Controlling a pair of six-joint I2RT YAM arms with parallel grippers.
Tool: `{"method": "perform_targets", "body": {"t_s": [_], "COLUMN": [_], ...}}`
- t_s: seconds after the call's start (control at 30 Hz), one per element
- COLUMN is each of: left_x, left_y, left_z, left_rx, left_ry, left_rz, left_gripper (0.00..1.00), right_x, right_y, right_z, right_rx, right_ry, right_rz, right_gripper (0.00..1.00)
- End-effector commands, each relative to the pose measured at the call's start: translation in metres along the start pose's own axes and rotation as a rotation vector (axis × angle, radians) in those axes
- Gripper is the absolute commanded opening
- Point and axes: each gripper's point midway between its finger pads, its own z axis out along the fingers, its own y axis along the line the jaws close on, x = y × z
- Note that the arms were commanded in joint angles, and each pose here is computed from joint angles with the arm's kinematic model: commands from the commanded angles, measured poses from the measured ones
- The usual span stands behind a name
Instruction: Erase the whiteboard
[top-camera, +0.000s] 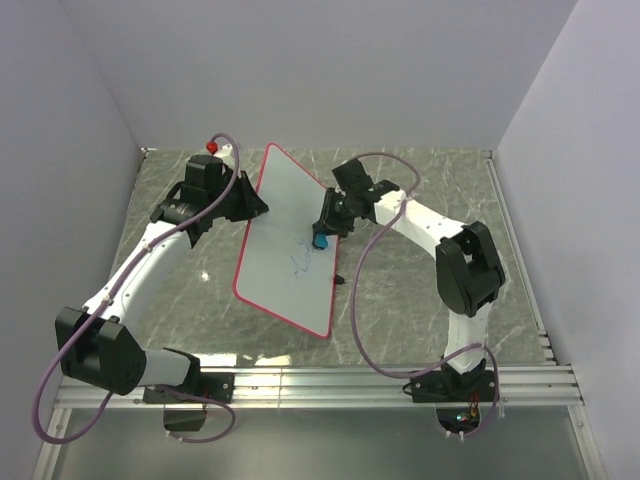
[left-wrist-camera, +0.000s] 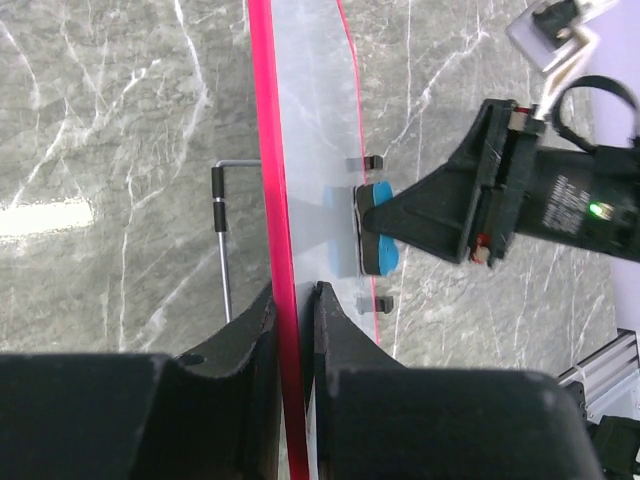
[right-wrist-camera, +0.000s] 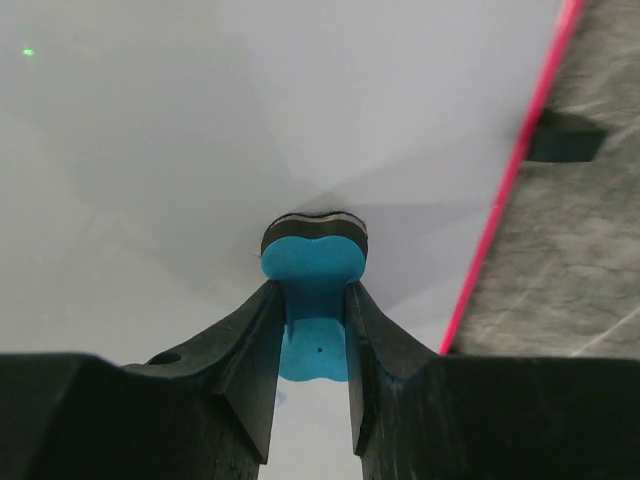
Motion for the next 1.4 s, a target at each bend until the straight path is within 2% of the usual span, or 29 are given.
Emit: {"method": "perform_targets", "body": {"t_s": [0.0,0.23,0.4,0.6,0.83,0.93,1.1,1.37], "left_x": [0.071,0.072,0.073,0.071,0.071,0.071,0.073,0.074], "left_y": [-0.012,-0.013,-0.012,-0.012,-0.012,-0.011,-0.010,-0.010], "left_z": [0.006,0.008,0.008,0.005,0.004,0.003,0.005,0.005], "left_rx": [0.079,0.085,0.084,0.079,0.074,0.071,0.071,0.075], "left_ry": [0.259,0.262,0.263,0.258,0.257,0.257,0.259,0.263], "left_rz": [0.088,0.079,0.077,0.081,0.082,0.084,0.081,0.077], "left_gripper": [0.00,0.00,0.00,0.00,0.00,0.00,0.00,0.00], "right_x": [0.023,0.042,0.048,0.038,0.030,0.037,0.043,0.053], "right_y": [0.085,0.162,0.165,0.102,-0.015,-0.029,-0.003,0.096], "right_z": [-0.016,-0.053,-0.048,-0.008,0.027,0.027,0.015,-0.033], "right_rx": [-0.193,-0.383,-0.384,-0.231,-0.002,0.026,-0.035,-0.209], "right_ry": [0.034,0.053,0.066,0.071,0.078,0.089,0.085,0.066], "right_rz": [-0.132,-0.242,-0.267,-0.190,-0.022,-0.022,-0.062,-0.222], "right_gripper": [0.00,0.00,0.00,0.00,0.00,0.00,0.00,0.00]}}
